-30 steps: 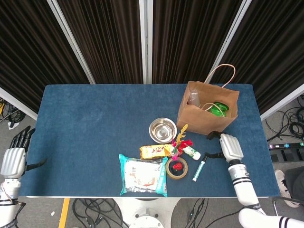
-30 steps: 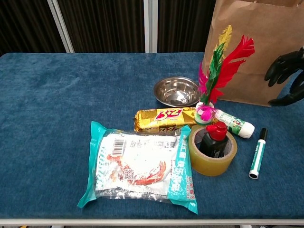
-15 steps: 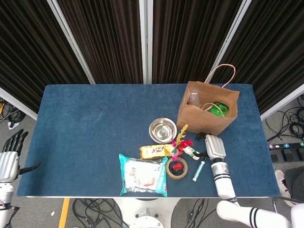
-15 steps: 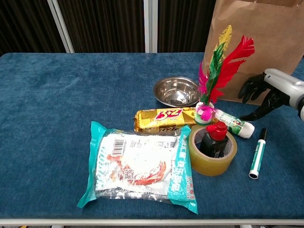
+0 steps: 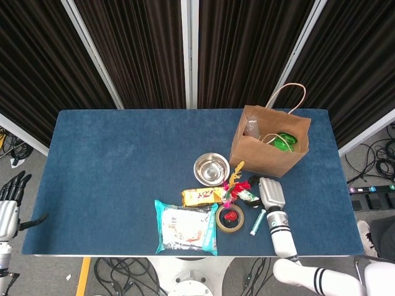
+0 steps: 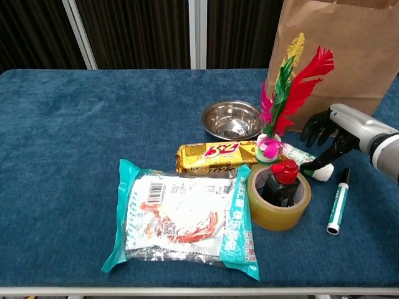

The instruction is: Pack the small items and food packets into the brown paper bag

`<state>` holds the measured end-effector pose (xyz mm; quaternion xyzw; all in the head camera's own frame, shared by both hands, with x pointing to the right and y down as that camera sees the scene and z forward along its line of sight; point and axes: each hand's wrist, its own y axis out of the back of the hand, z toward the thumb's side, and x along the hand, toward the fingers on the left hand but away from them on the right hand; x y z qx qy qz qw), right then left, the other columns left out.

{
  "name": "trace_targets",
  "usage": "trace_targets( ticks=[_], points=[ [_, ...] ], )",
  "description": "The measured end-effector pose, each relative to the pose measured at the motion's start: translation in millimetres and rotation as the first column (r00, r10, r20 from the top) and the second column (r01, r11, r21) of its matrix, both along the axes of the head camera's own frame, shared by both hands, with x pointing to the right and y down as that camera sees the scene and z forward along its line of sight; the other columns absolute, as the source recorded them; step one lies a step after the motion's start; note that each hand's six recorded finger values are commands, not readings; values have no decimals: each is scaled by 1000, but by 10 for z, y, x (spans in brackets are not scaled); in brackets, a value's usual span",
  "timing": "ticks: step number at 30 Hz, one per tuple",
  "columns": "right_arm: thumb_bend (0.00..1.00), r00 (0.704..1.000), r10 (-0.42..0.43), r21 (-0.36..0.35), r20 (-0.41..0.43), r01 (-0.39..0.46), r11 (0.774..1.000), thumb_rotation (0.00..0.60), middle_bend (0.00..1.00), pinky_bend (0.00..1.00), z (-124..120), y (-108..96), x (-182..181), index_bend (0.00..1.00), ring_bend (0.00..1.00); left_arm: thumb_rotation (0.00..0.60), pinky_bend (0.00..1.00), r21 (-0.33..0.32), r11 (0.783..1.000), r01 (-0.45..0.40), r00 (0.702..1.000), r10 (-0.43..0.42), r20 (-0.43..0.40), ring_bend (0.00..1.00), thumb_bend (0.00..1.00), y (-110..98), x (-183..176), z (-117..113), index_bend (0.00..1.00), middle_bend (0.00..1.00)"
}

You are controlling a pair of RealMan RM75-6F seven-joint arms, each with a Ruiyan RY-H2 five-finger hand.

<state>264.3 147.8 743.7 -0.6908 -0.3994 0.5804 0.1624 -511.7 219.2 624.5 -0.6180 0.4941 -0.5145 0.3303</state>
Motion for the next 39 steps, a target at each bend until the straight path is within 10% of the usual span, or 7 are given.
trace_targets(
  ticks=[21, 39],
  points=[
    [1, 999, -42, -61, -23, 40, 997, 600, 440, 572, 134, -71, -259, 483, 397, 600, 119, 3, 1000, 6, 1000, -6, -4, 0, 137, 1, -16, -5, 80, 59],
    [194, 998, -59, -58, -31, 57, 997, 600, 501, 661, 121, -101, -279, 574, 471, 600, 118, 1, 1000, 9, 1000, -9, -7, 0, 136, 21, -26, -8, 80, 59]
  ],
)
